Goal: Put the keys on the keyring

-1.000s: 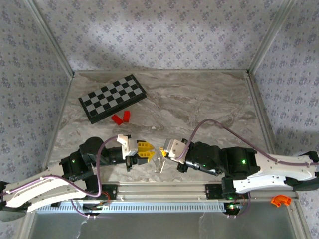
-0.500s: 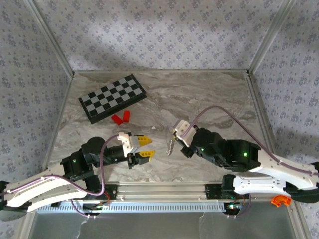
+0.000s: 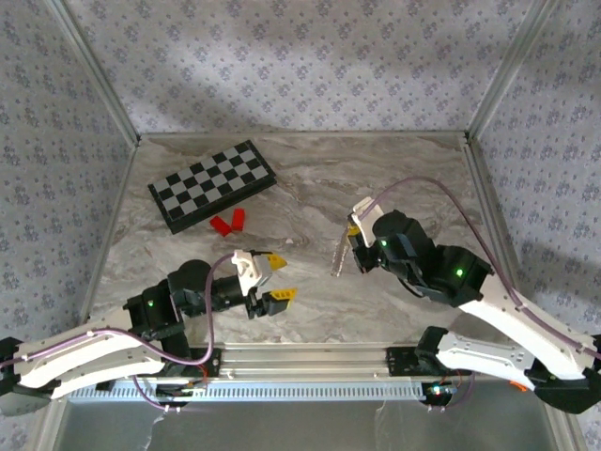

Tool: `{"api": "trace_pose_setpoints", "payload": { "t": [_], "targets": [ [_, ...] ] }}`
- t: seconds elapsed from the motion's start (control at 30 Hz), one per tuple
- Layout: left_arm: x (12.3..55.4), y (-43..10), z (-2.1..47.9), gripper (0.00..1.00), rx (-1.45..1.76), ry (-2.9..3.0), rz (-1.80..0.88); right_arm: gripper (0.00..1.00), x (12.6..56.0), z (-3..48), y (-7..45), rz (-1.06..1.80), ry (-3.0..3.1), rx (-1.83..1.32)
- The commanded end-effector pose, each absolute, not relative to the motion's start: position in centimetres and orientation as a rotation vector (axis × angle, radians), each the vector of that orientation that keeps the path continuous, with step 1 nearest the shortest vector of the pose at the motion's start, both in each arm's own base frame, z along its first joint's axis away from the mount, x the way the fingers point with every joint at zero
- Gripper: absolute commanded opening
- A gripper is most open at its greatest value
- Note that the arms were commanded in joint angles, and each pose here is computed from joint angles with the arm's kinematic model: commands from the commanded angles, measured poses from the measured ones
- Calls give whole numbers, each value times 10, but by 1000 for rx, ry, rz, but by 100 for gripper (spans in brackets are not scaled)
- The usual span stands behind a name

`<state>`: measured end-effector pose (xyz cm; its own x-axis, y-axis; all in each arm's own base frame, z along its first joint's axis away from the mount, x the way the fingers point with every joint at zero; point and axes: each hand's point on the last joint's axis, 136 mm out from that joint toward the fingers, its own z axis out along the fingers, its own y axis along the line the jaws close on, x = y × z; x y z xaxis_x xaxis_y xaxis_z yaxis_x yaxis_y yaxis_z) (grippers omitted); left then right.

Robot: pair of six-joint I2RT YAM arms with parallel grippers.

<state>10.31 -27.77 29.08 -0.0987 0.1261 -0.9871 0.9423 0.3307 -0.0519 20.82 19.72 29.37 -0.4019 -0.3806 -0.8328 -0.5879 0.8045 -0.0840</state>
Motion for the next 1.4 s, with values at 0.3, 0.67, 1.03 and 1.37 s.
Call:
{"api": "trace_pose_setpoints", "payload": {
  "t": [0.3,0.67,1.03,1.37],
  "targets": [
    [111,-277,287,99,967,1543,-930,0,239,281,197,382,2108,-611],
    [134,-267,275,100,878,1636,-793,0,269,272,199,424,2136,-575],
    [162,-244,248,100,758,1773,-600,0,303,256,213,449,2181,-575],
    [166,-241,233,100,732,1826,-605,0,342,233,228,482,2212,-567]
  ]
}}
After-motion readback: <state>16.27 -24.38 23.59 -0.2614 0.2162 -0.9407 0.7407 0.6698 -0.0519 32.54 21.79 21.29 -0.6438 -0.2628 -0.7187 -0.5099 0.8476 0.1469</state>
